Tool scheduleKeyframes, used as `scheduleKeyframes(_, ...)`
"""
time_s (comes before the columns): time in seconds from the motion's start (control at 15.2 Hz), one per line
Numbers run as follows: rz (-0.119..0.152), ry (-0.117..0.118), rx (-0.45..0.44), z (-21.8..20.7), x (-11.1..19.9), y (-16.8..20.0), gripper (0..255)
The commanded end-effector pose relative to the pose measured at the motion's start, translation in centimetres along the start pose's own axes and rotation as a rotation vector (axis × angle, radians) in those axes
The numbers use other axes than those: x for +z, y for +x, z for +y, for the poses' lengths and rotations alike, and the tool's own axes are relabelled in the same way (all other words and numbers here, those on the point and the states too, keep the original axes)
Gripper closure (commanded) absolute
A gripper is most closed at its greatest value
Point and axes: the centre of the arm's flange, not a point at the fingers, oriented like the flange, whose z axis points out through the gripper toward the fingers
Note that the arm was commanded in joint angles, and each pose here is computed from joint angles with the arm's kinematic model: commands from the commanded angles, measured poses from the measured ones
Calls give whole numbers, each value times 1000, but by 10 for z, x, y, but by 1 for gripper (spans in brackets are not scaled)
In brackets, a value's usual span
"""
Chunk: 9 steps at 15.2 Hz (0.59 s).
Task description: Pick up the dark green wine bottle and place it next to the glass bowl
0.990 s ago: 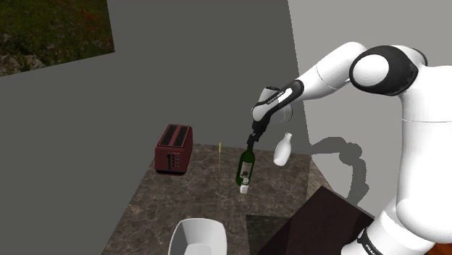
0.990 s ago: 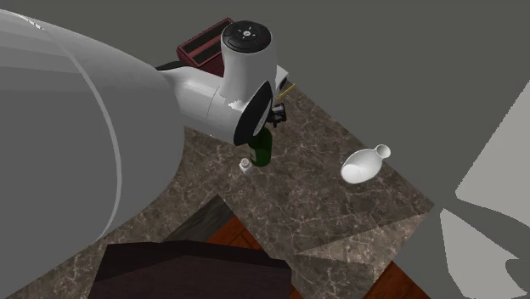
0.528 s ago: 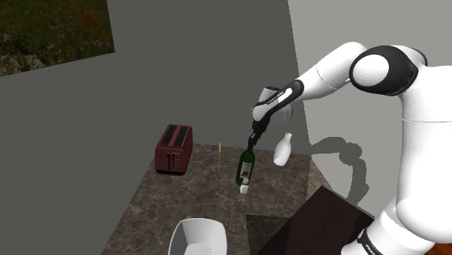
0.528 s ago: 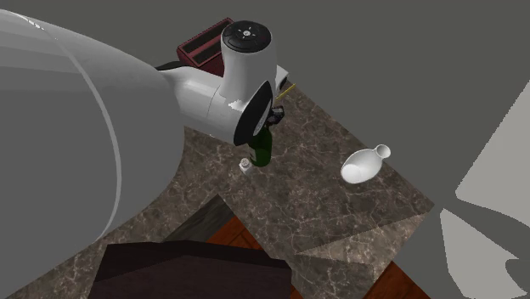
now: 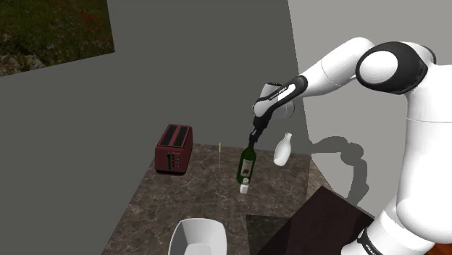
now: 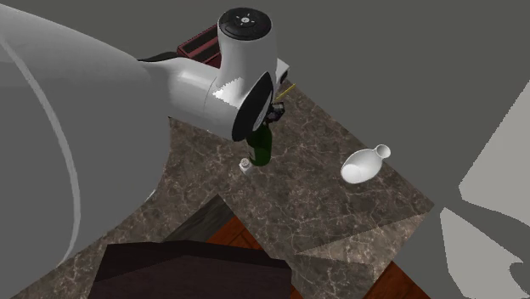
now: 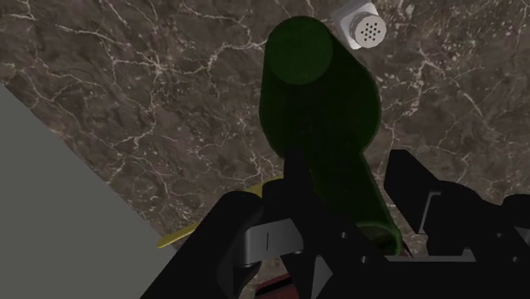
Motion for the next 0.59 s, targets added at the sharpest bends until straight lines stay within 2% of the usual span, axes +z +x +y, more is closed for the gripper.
scheduleKeyframes(0.0, 0, 0, 0, 1, -11, 3, 255)
scheduleKeyframes(0.53, 0, 0, 0, 3, -53, 7, 255)
